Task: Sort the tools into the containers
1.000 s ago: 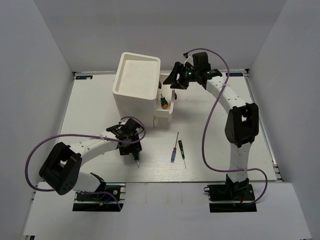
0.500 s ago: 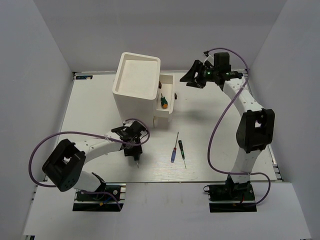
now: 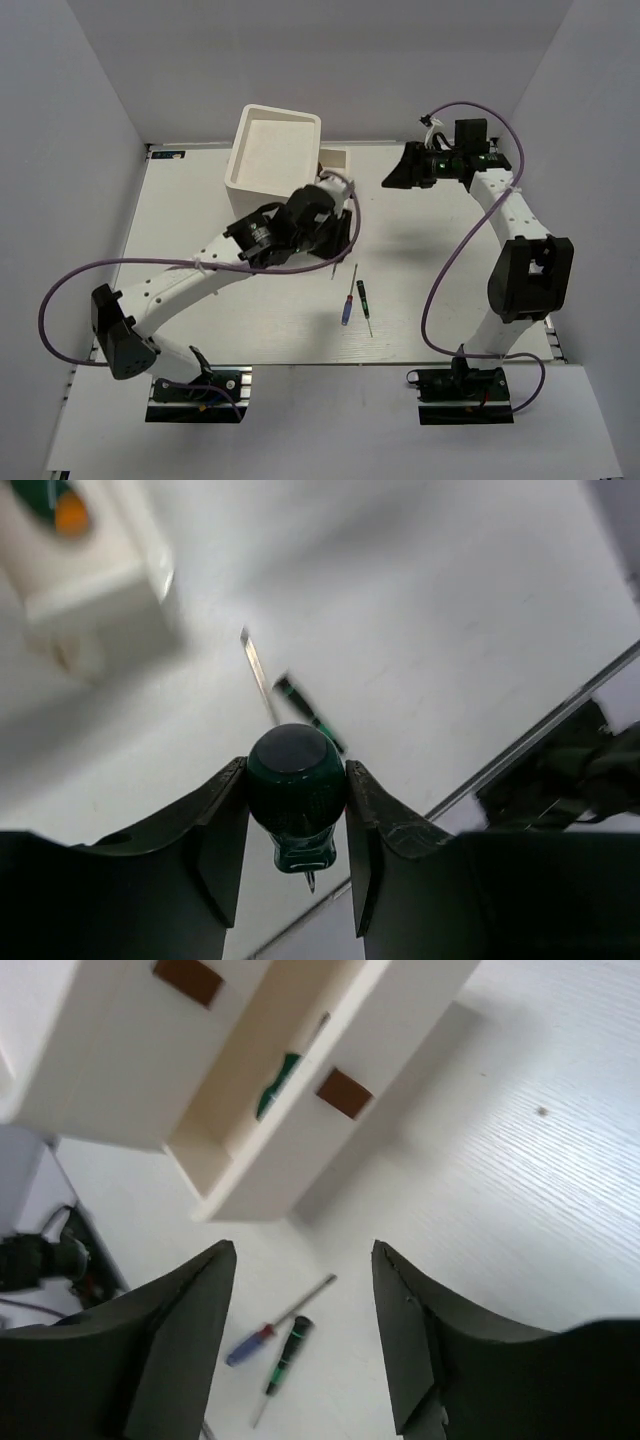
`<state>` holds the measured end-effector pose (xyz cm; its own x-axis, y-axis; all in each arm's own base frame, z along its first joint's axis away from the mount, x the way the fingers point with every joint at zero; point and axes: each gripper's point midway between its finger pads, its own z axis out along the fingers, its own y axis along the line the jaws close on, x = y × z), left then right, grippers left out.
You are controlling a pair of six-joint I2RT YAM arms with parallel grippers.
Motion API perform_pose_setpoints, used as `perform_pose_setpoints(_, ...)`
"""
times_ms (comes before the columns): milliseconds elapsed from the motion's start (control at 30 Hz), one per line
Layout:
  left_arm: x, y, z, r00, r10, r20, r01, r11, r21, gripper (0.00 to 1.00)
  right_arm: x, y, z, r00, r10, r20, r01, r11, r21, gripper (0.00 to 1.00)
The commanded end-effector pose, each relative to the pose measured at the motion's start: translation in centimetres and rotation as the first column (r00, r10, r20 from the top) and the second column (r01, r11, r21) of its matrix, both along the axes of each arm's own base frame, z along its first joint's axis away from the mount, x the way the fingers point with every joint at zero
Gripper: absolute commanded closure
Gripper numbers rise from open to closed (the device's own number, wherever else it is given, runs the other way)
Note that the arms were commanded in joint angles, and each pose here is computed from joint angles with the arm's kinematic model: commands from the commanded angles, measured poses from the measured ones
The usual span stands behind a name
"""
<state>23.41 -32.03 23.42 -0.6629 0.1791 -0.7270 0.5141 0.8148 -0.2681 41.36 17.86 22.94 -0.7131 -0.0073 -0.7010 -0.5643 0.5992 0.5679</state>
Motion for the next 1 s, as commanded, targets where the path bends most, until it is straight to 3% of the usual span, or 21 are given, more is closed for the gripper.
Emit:
perform_pose_setpoints(0,3.0,-1.8,5.8,0.976,-0.074,0.206,0.066,0.997,0.047,1.0,-1.9,-2.0,-1.4,0.996,0.08,0.036,-0.077,0.995,-0.071,0.41)
perform_pose_setpoints(67,5.8,-2.8,4.5,0.972,-0.024,0.233,-0.006,0.992,0.125,1.0,-1.4,-3.5,-1.8,0.999,0.037,0.015,-0.035,0.994,-0.099,1.0)
perform_pose_setpoints(100,7.7,-2.5,6.3,0.958,0.044,0.282,-0.081,0.989,0.122,1.0,-1.5,-3.8,-2.1,1.0,0.028,0.002,-0.027,0.995,-0.1,1.0)
perform_pose_setpoints(133,9.4,-2.9,4.1,0.96,0.07,0.27,-0.124,0.974,0.188,1.0,-1.4,-4.3,-2.4,1.0,0.002,-0.02,-0.005,0.995,-0.103,1.0)
perform_pose_setpoints(267,14.0,-2.2,5.2,0.901,0.227,0.37,-0.334,0.907,0.258,1.0,-1.4,-5.9,-2.4,0.999,-0.042,-0.006,0.041,0.994,-0.105,1.0)
perform_pose_setpoints(467,17.6,-0.9,5.6,0.847,0.274,0.455,-0.429,0.857,0.284,1.0,-2.4,-6.8,-3.2,0.997,-0.061,-0.042,0.057,0.995,-0.084,1.0)
perform_pose_setpoints(700,19.0,-0.6,4.9,0.847,0.276,0.454,-0.43,0.858,0.281,1.0,-3.1,-7.1,-4.6,0.994,-0.069,-0.09,0.063,0.996,-0.062,1.0)
perform_pose_setpoints(733,19.3,-0.1,4.9,0.844,0.285,0.453,-0.439,0.853,0.281,1.0,-3.2,-7.0,-4.7,0.994,-0.064,-0.092,0.059,0.997,-0.058,0.92)
perform_pose_setpoints(767,19.4,-0.4,4.3,0.853,0.276,0.444,-0.428,0.856,0.289,1.0,-3.2,-6.8,-4.7,0.994,-0.058,-0.095,0.053,0.997,-0.054,0.72)
perform_pose_setpoints(833,19.5,-0.5,3.4,0.859,0.269,0.437,-0.423,0.852,0.308,0.86,-3.2,-6.6,-4.6,0.995,-0.043,-0.093,0.039,0.998,-0.04,0.4)
perform_pose_setpoints(867,19.8,-0.4,2.9,0.861,0.278,0.425,-0.426,0.851,0.307,0.8,-3.1,-6.5,-4.6,0.995,-0.037,-0.094,0.034,0.999,-0.037,0.35)
perform_pose_setpoints(900,19.9,-0.5,2.3,0.864,0.275,0.421,-0.424,0.849,0.317,0.64,-3.1,-6.4,-4.5,0.995,-0.031,-0.091,0.028,0.999,-0.029,0.32)
perform_pose_setpoints(967,20.3,0.0,1.7,0.866,0.285,0.411,-0.432,0.84,0.328,0.58,-3.0,-6.4,-4.5,0.995,-0.027,-0.092,0.025,0.999,-0.024,0.3)
